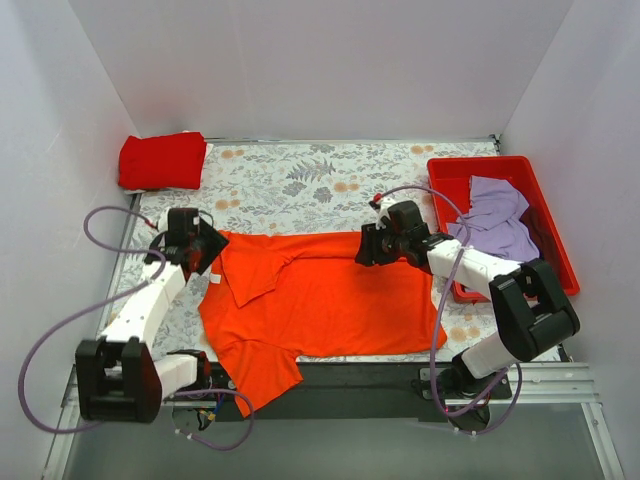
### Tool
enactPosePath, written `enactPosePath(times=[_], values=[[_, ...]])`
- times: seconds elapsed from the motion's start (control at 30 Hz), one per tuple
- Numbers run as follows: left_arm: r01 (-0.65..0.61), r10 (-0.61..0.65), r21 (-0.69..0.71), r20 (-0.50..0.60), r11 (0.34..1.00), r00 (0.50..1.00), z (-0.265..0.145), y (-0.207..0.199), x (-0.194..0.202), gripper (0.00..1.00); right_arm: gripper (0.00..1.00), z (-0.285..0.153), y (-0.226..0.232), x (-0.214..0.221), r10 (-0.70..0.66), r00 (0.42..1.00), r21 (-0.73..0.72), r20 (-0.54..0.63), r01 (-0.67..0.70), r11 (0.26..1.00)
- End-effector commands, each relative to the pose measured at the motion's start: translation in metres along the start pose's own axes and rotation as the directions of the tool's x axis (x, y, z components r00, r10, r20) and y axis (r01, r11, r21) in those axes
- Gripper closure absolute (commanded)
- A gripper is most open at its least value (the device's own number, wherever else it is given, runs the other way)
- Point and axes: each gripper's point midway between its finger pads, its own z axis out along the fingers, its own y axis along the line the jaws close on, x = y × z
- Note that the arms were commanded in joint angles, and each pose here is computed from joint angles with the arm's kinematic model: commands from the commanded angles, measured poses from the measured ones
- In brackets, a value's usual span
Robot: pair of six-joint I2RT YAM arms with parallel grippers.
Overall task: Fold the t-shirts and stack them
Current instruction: Fold the tshirt
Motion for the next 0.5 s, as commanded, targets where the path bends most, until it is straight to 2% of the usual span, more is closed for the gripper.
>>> enactPosePath(times=[0.0, 0.03, 0.17, 0.47], values=[[-0.078, 0.087, -0.081, 0.109, 0.994, 0.990, 0.027, -0.012, -0.045, 0.44, 0.47, -0.019, -0.028, -0.033, -0.017, 0.996, 0.091, 0.086, 0.009, 0.996], [-0.082, 0.090, -0.070, 0.123, 0.994, 0.988, 0.031, -0.028, -0.058, 0.45, 0.47, -0.021, -0.031, -0.035, -0.019, 0.996, 0.098, 0.091, 0.010, 0.995], [-0.100, 0.111, -0.119, 0.095, 0.988, 0.989, 0.065, -0.037, -0.073, 0.52, 0.47, -0.024, -0.050, -0.037, -0.008, 0.997, 0.131, 0.082, -0.003, 0.991], [-0.137, 0.136, -0.162, -0.019, 0.977, 0.991, 0.111, -0.034, -0.061, 0.55, 0.47, -0.021, -0.077, -0.034, 0.029, 0.997, 0.176, 0.065, -0.040, 0.984]])
